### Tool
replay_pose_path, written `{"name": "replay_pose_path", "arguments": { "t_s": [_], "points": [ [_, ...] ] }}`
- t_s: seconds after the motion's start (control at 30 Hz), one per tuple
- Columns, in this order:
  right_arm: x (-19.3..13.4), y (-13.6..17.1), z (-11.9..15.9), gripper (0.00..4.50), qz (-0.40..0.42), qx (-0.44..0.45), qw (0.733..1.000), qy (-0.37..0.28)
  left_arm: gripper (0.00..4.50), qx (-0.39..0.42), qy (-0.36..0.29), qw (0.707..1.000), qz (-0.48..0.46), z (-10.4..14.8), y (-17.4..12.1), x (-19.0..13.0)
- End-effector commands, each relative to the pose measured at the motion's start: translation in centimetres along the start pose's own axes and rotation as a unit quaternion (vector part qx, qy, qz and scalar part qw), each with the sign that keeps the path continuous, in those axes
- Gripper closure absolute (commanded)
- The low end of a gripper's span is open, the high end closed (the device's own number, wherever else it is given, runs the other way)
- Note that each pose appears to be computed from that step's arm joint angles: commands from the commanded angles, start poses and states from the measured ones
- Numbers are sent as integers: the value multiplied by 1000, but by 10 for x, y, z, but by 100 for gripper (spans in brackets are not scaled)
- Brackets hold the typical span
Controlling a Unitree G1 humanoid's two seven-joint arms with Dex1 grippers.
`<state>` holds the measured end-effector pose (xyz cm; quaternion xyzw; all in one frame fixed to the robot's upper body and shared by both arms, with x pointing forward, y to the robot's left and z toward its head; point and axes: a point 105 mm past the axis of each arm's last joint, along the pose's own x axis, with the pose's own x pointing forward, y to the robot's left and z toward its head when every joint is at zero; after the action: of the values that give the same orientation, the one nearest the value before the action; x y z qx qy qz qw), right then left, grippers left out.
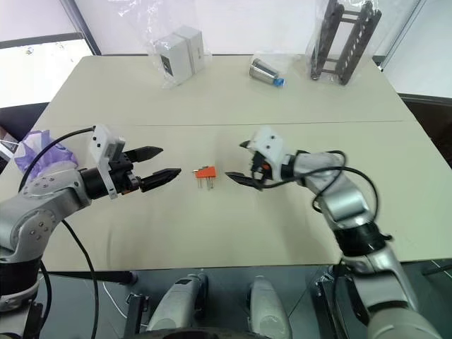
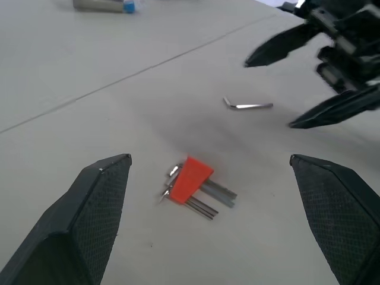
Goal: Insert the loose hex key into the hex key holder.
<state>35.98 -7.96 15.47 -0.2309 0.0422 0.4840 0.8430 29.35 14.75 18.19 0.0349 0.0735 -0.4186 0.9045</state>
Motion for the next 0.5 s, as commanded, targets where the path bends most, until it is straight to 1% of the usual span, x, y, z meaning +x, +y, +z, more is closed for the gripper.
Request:
{"name": "replay_pose_path", "arguments": {
  "t_s": [0.03, 0.17, 0.27, 0.5],
  "points": [
    [12, -10, -7, 0, -3, -39, 999, 12, 4, 17, -7, 1000, -3, 7, -4, 0],
    [29, -8, -17, 0, 20, -54, 998, 23, 4, 20, -8, 1000, 5, 7, -6, -2],
    [35, -5, -23, 0, 35, -72, 996, 34, 4, 20, -8, 1000, 11, 7, -6, -4],
    [48, 8, -25, 0, 57, -59, 996, 25, 4, 21, -5, 1000, 23, 6, -4, -8]
  ]
}}
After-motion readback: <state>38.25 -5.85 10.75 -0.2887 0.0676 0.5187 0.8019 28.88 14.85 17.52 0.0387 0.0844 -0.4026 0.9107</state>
